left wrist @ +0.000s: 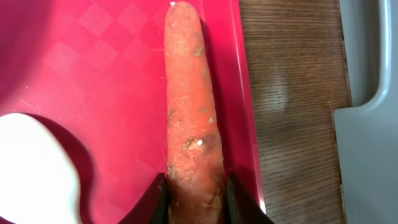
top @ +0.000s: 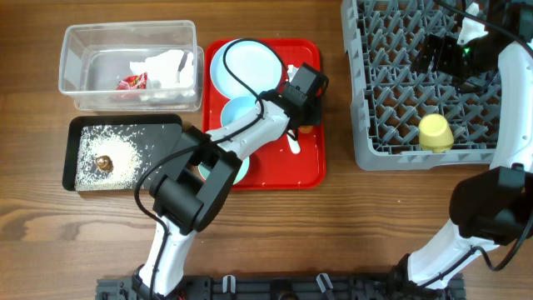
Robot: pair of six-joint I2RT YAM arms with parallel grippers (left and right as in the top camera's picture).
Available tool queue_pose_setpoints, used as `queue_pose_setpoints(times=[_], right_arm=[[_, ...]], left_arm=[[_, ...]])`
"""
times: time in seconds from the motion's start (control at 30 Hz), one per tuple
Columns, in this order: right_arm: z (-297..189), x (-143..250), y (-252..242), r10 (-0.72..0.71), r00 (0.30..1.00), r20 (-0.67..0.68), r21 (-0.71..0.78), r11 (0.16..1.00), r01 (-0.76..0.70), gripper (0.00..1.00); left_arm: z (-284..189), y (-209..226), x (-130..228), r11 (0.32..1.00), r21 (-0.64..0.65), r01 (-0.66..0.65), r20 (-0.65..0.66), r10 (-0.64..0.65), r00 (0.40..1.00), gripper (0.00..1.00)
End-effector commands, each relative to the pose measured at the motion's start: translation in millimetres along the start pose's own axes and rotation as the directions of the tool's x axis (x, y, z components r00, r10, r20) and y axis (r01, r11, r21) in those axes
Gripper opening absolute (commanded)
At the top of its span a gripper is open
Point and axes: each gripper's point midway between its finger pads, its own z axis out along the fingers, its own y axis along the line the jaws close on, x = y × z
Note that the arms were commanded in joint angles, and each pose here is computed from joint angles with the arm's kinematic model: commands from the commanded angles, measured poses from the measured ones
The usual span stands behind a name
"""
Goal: Sort waste into correct bins and load items into the dishwasher rack
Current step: 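Reach the left gripper to the carrot and grasp it, then carry the carrot to the black tray and release it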
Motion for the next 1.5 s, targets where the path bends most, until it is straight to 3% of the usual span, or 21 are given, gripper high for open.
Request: queue_pose_setpoints(times=[0.0,0.1,0.17,0.23,0.3,0.4,0.47,0.73,0.8,0.83,0.9,1.0,1.3,1.47], right_arm=[[-14,-4,2,-0.024,0.999,0.041,0.008,1.000,0.024,1.00],[-14,-5,2,-0.025,0.999,0.045,0.007,1.000,0.025,1.00],[-14,-5,2,-0.025,0.999,0.046,0.007,1.000,0.024,1.00],[-14,-5,2,-0.025,0.999,0.046,0.007,1.000,0.024,1.00],[-14,-4,2,-0.024,0.999,0.041,0.007,1.000,0.024,1.00],[-14,-3,2,-0.022,0.999,0.036,0.007,1.000,0.022,1.00],[-14,-3,2,-0.022,0.999,0.037,0.007,1.000,0.022,0.99],[-14,-2,2,-0.021,0.999,0.033,0.007,1.000,0.021,1.00],[-14,-1,2,-0.021,0.999,0.031,0.008,1.000,0.021,1.00],[-14,-1,2,-0.022,0.999,0.030,0.008,1.000,0.021,1.00],[-14,-1,2,-0.021,0.999,0.029,0.008,1.000,0.021,1.00],[-14,-1,2,-0.022,0.999,0.030,0.008,1.000,0.021,1.00],[-14,-1,2,-0.021,0.999,0.031,0.007,1.000,0.021,1.00],[-14,-1,2,-0.021,0.999,0.031,0.007,1.000,0.020,1.00]], left_arm=[[-5,3,-9,1.000,-0.016,-0.008,0.025,0.009,1.000,0.15],[-39,-8,-31,0.995,0.010,-0.103,0.086,0.101,0.991,0.18],[-56,-8,-41,0.987,-0.012,-0.159,0.119,0.160,0.980,0.27],[-44,-2,-31,0.982,-0.031,-0.185,0.082,0.187,0.979,0.38],[-16,10,-11,0.975,-0.057,-0.213,0.016,0.214,0.977,0.37],[-22,11,-16,0.977,-0.061,-0.204,0.027,0.206,0.978,0.36],[-26,17,-28,0.975,-0.105,-0.197,0.069,0.205,0.976,0.45],[22,12,-6,0.963,-0.099,-0.249,0.050,0.255,0.966,0.70],[27,8,-4,0.954,-0.095,-0.285,0.053,0.290,0.955,0.67],[27,8,-3,0.954,-0.095,-0.285,0.052,0.291,0.955,0.60],[27,8,-6,0.955,-0.093,-0.282,0.060,0.288,0.956,0.33],[22,6,-9,0.955,-0.091,-0.281,0.069,0.288,0.955,0.15],[-66,-19,-51,0.961,-0.061,-0.270,0.189,0.277,0.942,0.18],[-136,12,-63,0.942,-0.242,-0.232,0.206,0.283,0.937,0.18]])
